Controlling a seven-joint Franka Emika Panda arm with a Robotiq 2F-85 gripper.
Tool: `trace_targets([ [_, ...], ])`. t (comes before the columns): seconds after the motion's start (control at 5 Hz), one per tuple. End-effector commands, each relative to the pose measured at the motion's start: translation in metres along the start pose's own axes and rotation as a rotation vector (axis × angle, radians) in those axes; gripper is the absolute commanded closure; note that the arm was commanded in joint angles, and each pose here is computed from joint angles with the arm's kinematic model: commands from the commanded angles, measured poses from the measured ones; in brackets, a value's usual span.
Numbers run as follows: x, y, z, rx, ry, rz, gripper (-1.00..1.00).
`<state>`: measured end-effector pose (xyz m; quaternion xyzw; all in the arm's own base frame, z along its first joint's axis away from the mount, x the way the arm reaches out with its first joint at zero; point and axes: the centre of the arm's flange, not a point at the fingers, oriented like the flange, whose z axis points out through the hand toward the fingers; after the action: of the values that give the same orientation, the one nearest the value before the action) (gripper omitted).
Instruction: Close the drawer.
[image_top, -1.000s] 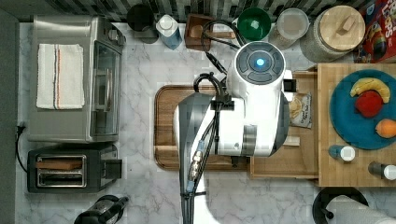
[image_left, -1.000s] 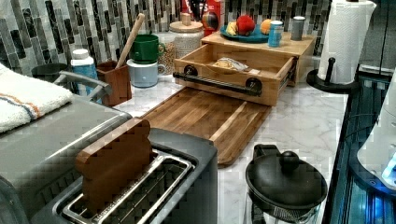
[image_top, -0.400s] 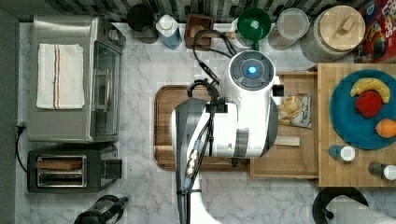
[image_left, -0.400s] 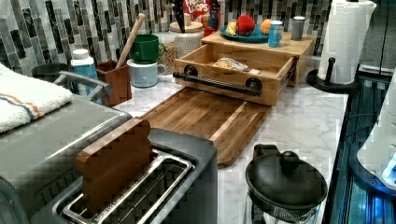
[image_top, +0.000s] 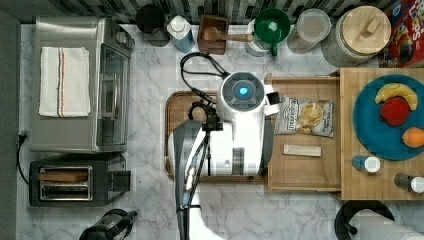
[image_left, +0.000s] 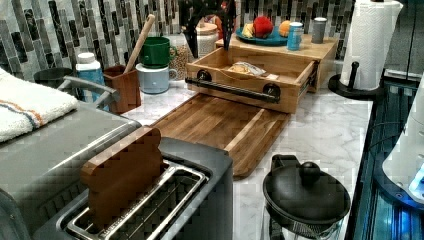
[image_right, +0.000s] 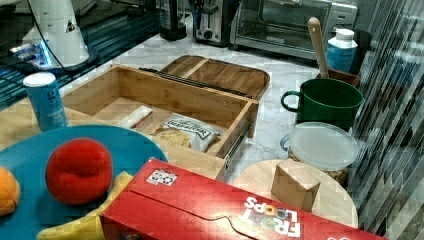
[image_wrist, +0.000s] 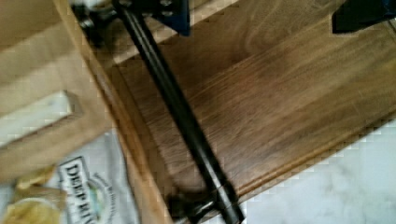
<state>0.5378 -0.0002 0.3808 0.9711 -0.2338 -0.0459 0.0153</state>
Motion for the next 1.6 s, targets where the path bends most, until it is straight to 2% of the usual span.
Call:
trace_targets([
  [0.2, -0.072, -0.052, 0.029, 0.042, 0.064, -0.389, 1.00],
  [0.4, -0.074, -0.052, 0.040, 0.022, 0.056, -0.426, 1.00],
  [1.0, -0.046, -0.028, 0.073, -0.058, 0.163, -0.514, 1.00],
  [1.2, -0.031, -0.016, 0.084, -0.060, 0.158, -0.528, 1.00],
  [1.6, -0.016, 0.015, 0.107, -0.047, 0.194, -0.564, 1.00],
])
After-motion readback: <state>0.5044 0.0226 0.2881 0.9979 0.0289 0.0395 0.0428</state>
